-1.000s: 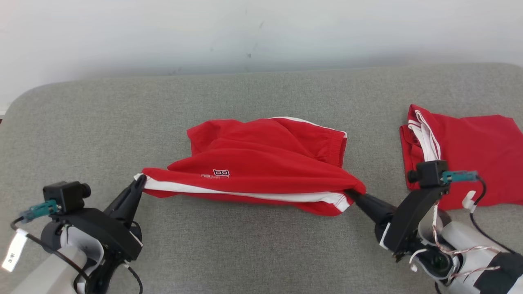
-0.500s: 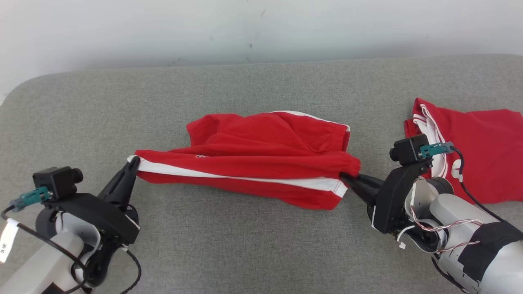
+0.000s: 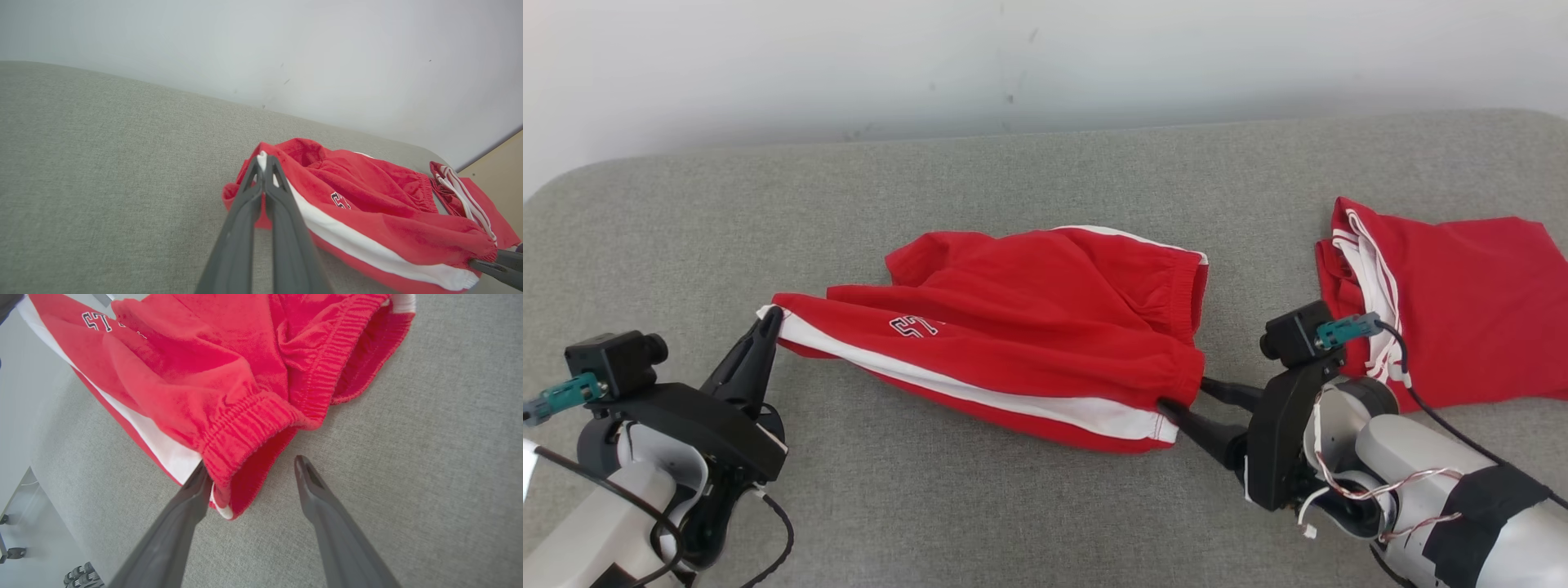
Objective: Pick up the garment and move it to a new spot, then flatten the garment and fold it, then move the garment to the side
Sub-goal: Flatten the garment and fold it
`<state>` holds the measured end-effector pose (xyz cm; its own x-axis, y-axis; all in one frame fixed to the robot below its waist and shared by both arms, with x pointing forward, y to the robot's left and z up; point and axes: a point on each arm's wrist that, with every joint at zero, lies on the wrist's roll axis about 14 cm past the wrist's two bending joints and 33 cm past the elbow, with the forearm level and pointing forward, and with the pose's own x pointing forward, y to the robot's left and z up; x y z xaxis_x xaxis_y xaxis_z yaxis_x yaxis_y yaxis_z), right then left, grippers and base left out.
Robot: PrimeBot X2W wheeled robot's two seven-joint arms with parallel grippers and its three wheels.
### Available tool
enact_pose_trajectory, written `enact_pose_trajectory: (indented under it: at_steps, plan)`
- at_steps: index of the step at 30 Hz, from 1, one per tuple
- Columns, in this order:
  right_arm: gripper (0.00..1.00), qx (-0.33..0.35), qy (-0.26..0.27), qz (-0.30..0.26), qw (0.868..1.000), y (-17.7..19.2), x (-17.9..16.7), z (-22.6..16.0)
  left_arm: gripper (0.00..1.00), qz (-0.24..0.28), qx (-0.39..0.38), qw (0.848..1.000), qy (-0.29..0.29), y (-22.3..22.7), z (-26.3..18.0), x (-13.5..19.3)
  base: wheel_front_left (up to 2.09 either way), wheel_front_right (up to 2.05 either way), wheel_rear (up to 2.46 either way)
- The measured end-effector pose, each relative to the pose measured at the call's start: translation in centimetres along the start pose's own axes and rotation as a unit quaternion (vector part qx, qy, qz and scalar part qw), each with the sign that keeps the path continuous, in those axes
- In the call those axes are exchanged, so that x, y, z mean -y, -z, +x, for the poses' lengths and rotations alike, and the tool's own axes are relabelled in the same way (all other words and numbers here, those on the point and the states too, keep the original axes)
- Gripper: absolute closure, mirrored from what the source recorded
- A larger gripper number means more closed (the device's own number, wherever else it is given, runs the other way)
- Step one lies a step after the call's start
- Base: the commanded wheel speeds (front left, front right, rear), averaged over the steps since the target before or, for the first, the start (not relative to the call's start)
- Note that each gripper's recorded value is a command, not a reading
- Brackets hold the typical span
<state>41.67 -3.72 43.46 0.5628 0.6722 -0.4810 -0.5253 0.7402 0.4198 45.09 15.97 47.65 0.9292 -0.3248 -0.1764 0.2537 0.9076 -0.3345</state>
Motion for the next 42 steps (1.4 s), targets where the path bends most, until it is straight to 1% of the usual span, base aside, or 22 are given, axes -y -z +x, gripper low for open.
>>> enact_pose_trajectory:
  at_steps: [8, 13, 19, 23, 29, 30, 31, 32, 33, 34, 38, 40, 42]
  plan:
    - [0.00, -0.015, -0.029, -0.017, 0.999, 0.8, -2.0, -0.8, 1.00, 0.000, 0.007, 1.000, -0.006, -0.5, 0.1, -0.2, 0.00, 0.00, 0.00]
    - [0.00, -0.037, -0.042, -0.027, 0.998, 2.4, -2.9, -1.4, 1.00, -0.001, 0.008, 1.000, -0.008, -0.7, 0.0, -0.3, 0.00, 0.00, 0.00]
    - [0.00, -0.049, -0.023, -0.047, 0.997, 2.8, -2.1, -1.5, 1.00, -0.007, 0.010, 1.000, -0.007, -0.4, -0.2, 0.0, 0.00, 0.00, 0.00]
    - [0.00, -0.053, -0.018, -0.047, 0.997, 2.9, -2.2, -0.8, 1.00, 0.001, 0.003, 1.000, -0.006, 0.2, -0.5, 0.0, 0.00, 0.00, 0.00]
    - [0.00, -0.065, -0.015, -0.051, 0.996, 3.4, -2.3, 0.0, 1.00, 0.006, -0.003, 1.000, 0.004, 1.0, -0.9, 1.1, 0.00, 0.00, 0.00]
    - [0.06, -0.069, -0.013, -0.054, 0.996, 3.6, -2.2, 0.1, 1.00, 0.007, -0.004, 1.000, 0.004, 1.2, -1.0, 1.2, 0.00, 0.00, 0.00]
    - [0.51, -0.076, -0.013, -0.058, 0.995, 4.0, -2.3, 0.3, 1.00, 0.007, -0.005, 1.000, 0.005, 1.3, -1.1, 1.3, 0.00, 0.00, 0.00]
    - [0.62, -0.079, -0.016, -0.061, 0.995, 4.1, -2.4, 0.4, 1.00, 0.009, -0.006, 1.000, 0.005, 1.4, -1.2, 1.3, 0.00, 0.00, 0.00]
    - [0.96, -0.082, -0.020, -0.061, 0.995, 4.3, -2.7, 0.6, 1.00, 0.009, -0.006, 1.000, 0.003, 1.4, -1.4, 1.2, 0.00, 0.00, 0.00]
    - [1.00, -0.084, -0.024, -0.061, 0.994, 4.4, -3.1, 0.8, 1.00, 0.010, -0.006, 1.000, 0.000, 1.5, -1.5, 1.0, 0.00, 0.00, 0.00]
    - [1.00, -0.077, -0.027, -0.061, 0.995, 3.9, -3.3, 0.9, 1.00, 0.013, -0.014, 1.000, -0.008, 2.2, -2.1, 0.6, 0.00, 0.00, 0.00]
    - [1.00, -0.053, -0.016, -0.059, 0.997, 2.5, -2.5, 0.8, 1.00, 0.014, -0.014, 1.000, -0.009, 2.3, -2.3, 0.6, 0.00, 0.00, 0.00]
    - [1.00, -0.020, 0.001, -0.065, 0.998, 0.1, -1.2, 0.4, 1.00, 0.015, -0.018, 1.000, -0.012, 2.6, -2.6, 0.4, 0.00, 0.00, 0.00]
